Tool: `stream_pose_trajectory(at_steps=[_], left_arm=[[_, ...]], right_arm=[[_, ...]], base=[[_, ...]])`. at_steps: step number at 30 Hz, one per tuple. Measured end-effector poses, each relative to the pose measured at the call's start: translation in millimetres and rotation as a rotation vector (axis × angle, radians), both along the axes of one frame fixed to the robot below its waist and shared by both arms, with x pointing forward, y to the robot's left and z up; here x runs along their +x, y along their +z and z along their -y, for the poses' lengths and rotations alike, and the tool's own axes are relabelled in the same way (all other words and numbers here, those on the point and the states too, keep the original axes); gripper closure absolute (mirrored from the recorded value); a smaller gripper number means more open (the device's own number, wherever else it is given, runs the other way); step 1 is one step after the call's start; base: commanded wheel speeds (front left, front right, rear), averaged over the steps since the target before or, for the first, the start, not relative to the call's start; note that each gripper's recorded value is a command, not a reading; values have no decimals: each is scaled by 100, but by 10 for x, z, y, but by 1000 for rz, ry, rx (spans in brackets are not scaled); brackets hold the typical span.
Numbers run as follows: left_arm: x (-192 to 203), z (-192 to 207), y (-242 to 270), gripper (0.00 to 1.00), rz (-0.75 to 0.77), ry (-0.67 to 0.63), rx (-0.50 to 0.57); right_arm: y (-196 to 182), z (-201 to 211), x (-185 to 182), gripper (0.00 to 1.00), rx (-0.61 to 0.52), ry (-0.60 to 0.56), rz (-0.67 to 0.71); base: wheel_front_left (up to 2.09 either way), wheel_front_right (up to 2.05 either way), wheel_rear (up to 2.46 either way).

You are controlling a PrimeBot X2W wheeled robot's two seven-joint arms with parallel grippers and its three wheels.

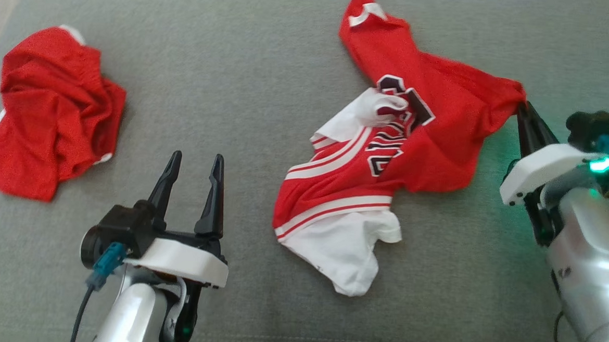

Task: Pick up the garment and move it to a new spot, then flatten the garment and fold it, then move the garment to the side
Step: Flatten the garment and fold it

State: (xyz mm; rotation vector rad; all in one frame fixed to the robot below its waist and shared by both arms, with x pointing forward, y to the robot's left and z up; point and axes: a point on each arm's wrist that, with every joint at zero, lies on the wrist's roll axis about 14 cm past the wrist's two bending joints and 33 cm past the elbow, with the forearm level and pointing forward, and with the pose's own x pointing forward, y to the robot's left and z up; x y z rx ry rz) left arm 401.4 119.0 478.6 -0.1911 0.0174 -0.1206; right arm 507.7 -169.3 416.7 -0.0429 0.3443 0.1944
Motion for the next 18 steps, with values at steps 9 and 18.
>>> stream_pose_trajectory(at_steps=[9, 18], left_arm=[[0, 182, 69, 0, 16, -43, -27], [30, 218, 36, 0, 8, -53, -31]], right_arm=[[-101, 542, -578, 100, 112, -201, 5], [-332, 772, -1031, 100, 211, -371, -47]], base=[[0, 0, 0], [0, 0, 0]])
